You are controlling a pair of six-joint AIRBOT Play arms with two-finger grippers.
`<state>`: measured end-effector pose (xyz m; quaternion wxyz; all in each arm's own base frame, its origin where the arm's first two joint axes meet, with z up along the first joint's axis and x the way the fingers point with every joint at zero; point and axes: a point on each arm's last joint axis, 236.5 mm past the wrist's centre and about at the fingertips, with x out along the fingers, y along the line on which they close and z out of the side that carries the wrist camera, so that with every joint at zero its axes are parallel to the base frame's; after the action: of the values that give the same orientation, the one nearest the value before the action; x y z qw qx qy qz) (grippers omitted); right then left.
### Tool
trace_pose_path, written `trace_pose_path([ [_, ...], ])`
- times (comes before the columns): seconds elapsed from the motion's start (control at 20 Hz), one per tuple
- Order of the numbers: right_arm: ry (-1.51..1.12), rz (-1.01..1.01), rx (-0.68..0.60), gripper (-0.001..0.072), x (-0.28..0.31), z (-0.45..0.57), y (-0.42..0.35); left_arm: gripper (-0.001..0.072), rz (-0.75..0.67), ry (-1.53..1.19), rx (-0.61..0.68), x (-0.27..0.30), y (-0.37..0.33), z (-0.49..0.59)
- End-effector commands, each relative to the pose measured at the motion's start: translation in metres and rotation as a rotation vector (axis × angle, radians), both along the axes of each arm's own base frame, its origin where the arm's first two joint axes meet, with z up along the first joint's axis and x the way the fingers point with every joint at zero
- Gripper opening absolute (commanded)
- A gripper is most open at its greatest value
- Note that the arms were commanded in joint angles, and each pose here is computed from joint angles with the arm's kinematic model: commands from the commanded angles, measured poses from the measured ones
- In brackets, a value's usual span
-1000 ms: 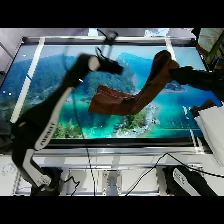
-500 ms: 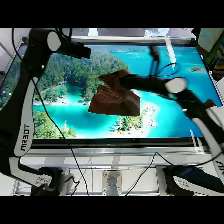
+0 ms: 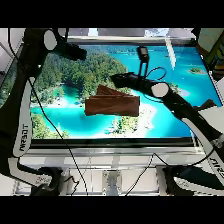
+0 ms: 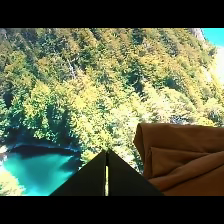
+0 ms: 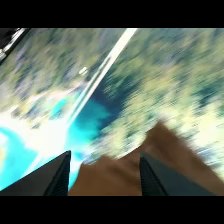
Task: Fold the shirts.
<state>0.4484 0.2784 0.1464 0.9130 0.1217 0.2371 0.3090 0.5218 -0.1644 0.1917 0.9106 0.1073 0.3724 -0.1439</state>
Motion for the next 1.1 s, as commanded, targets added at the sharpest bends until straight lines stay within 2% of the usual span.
trace_pose_path([
  [0.0, -0.067, -0.075, -0.070, 0.0485, 0.016, 0.018, -0.053, 0.0028, -0.009, 0.035, -0.002, -0.003, -0.003, -0.012],
  [0.05, -0.051, -0.087, -0.079, 0.0486, 0.016, 0.019, -0.070, 0.0154, -0.025, 0.054, -0.007, -0.005, -0.007, -0.020],
  [0.1, -0.008, -0.091, -0.090, 0.0486, 0.014, 0.014, -0.089, 0.0348, -0.035, 0.079, -0.027, -0.006, -0.013, -0.027],
  [0.15, 0.067, -0.097, -0.098, 0.0485, 0.010, 0.003, -0.110, 0.0419, -0.047, 0.104, -0.052, -0.008, -0.020, -0.035],
  [0.35, 0.412, -0.164, -0.126, 0.0486, -0.025, -0.057, -0.191, 0.0419, -0.072, 0.184, -0.106, -0.008, -0.039, -0.065],
  [0.5, 0.595, -0.208, -0.045, 0.0486, -0.052, -0.090, -0.217, 0.0419, -0.073, 0.221, -0.105, -0.005, -0.042, -0.084],
  [0.75, 0.790, -0.198, 0.017, 0.0485, -0.087, -0.156, -0.203, 0.0419, -0.078, 0.250, -0.115, -0.007, -0.046, -0.093],
  [1.05, 0.911, -0.267, 0.192, 0.0485, -0.075, -0.219, -0.164, 0.0419, -0.078, 0.253, -0.113, -0.008, -0.046, -0.093],
])
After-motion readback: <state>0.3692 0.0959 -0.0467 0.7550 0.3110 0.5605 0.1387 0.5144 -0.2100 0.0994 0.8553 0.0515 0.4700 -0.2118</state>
